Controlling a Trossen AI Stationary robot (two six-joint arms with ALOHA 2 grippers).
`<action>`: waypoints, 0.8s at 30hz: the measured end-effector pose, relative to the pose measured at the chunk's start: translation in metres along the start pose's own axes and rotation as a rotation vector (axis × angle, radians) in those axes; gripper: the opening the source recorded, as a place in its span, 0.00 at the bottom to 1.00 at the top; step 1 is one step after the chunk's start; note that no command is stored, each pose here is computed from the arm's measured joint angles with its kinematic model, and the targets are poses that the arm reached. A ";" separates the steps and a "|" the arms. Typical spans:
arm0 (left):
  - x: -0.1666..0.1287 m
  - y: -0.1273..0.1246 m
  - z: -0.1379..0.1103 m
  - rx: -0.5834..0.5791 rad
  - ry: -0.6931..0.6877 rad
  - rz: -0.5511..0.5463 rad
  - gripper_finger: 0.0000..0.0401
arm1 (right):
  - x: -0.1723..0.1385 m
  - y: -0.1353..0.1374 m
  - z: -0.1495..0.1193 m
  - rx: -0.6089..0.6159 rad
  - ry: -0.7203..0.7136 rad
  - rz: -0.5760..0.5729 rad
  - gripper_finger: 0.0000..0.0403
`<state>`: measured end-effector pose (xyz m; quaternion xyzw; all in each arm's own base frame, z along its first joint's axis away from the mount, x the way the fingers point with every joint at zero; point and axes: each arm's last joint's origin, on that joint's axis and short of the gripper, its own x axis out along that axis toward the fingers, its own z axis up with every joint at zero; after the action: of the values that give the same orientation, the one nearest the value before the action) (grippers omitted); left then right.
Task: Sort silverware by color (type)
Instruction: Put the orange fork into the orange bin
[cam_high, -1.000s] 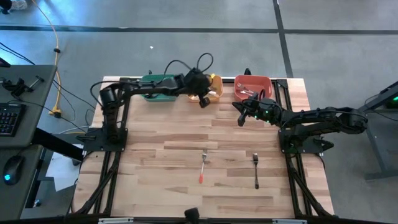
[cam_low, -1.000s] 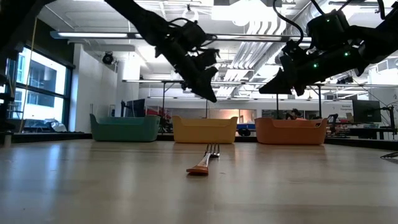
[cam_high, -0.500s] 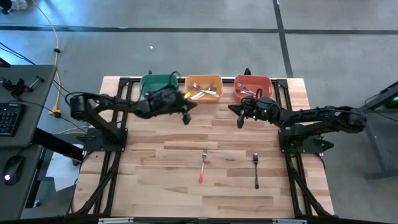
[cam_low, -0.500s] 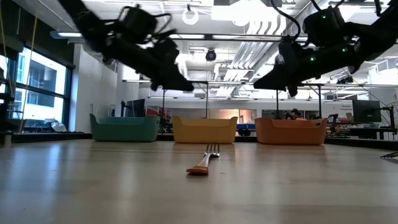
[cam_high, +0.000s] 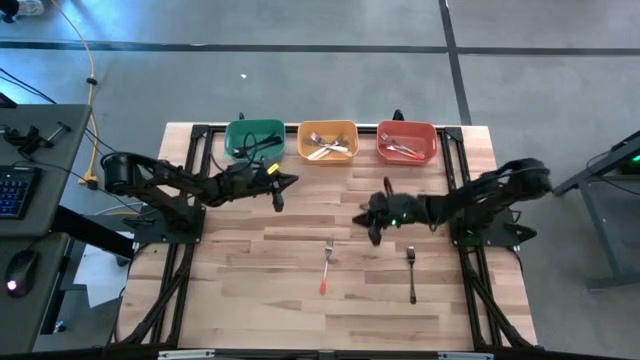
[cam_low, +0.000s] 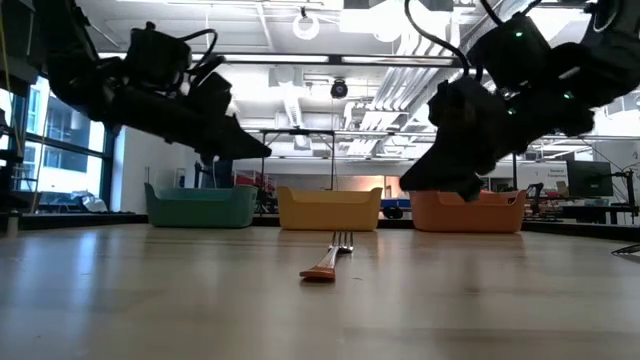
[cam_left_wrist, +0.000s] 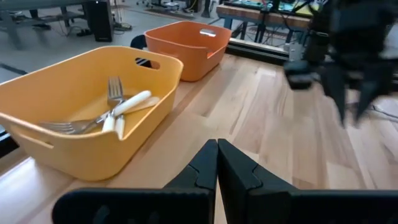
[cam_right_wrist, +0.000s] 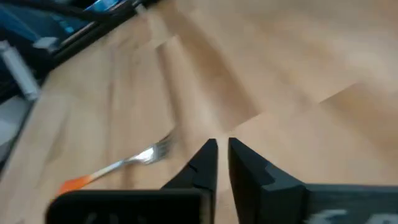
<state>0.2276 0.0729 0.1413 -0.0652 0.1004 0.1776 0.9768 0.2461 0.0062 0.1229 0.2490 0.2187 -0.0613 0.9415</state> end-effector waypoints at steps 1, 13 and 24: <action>-0.001 0.001 -0.001 0.000 0.001 0.003 0.00 | 0.004 0.006 -0.005 0.013 0.015 0.013 0.09; -0.004 0.002 -0.005 0.027 -0.003 0.006 0.00 | 0.072 0.039 -0.014 0.030 0.159 0.009 0.49; -0.004 0.002 -0.007 0.029 0.024 -0.006 0.00 | 0.089 0.033 -0.012 0.044 0.148 0.096 0.46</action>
<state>0.2218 0.0719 0.1353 -0.0537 0.1145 0.1723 0.9769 0.3286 0.0399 0.0892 0.2837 0.2743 -0.0024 0.9188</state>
